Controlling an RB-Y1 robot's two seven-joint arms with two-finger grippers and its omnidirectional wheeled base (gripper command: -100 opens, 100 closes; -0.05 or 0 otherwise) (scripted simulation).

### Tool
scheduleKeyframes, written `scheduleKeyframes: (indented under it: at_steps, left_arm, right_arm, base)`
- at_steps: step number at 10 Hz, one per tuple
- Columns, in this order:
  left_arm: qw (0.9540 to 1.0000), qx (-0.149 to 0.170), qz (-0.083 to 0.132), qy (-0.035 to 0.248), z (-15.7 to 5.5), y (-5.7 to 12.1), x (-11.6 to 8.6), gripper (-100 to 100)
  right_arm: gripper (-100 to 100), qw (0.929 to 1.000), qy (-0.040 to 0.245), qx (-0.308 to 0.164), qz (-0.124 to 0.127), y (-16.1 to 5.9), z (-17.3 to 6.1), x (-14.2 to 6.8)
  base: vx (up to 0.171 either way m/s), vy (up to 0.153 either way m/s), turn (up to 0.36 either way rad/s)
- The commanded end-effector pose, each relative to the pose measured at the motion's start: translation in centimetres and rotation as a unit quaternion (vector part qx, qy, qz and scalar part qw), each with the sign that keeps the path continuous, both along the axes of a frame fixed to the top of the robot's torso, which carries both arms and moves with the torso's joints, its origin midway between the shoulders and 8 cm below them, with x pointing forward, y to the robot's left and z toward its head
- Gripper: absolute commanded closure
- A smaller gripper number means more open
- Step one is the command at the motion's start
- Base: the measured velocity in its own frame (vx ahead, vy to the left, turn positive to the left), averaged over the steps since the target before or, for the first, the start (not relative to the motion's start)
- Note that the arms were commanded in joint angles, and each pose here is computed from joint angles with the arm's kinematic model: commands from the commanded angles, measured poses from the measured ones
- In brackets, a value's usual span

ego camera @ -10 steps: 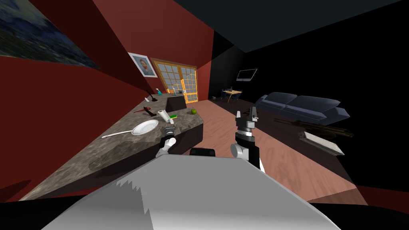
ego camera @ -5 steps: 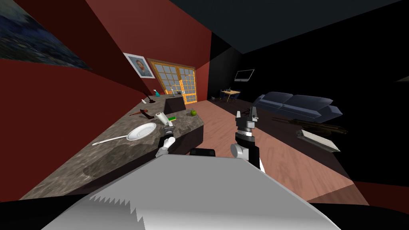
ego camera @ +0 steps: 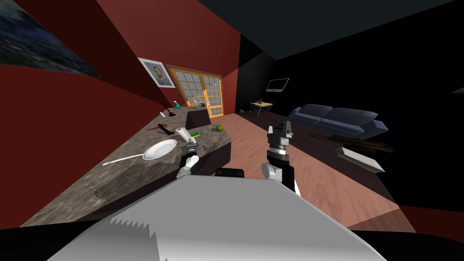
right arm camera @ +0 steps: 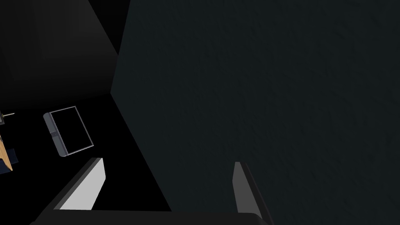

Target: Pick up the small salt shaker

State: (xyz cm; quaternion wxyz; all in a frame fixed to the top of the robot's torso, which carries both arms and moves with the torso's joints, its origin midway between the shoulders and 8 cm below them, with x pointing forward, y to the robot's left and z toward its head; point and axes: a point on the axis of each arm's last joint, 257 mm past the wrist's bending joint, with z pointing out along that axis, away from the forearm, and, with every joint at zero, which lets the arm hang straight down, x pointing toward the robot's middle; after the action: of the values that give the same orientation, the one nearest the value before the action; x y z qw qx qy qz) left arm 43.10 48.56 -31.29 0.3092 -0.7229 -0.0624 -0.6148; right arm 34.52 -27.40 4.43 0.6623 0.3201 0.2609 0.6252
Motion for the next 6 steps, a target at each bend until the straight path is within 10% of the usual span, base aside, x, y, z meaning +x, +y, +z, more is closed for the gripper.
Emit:
scheduleKeyframes:
  at_steps: [1, 2, 4, 6]
  left_arm:
    - [1.0000, 0.000, 0.000, 0.000, 0.0, 0.0, 0.0, 100]
    - [1.0000, 0.000, 0.000, 0.000, 0.0, 0.0, 0.0, 100]
    - [1.0000, -0.001, 0.000, 0.009, -0.2, 0.8, -0.5, -100]
    - [0.9998, -0.004, -0.001, 0.021, -0.4, 2.0, -1.1, -100]
  right_arm:
    - [0, 1.0000, 0.000, 0.000, 0.000, 0.0, 0.0, 0.0]
    - [0, 1.0000, 0.000, 0.000, 0.000, 0.0, 0.0, 0.0]
    - [0, 1.0000, 0.000, 0.000, 0.000, 0.0, 0.0, 0.0]
    - [0, 1.0000, 0.000, 0.000, 0.000, 0.0, 0.0, 0.0]
  base:
    - [0.000, 0.000, 0.000]
    - [0.000, 0.000, 0.000]
    - [-0.011, -0.001, 0.004]
    - [-0.052, -0.020, 0.016]
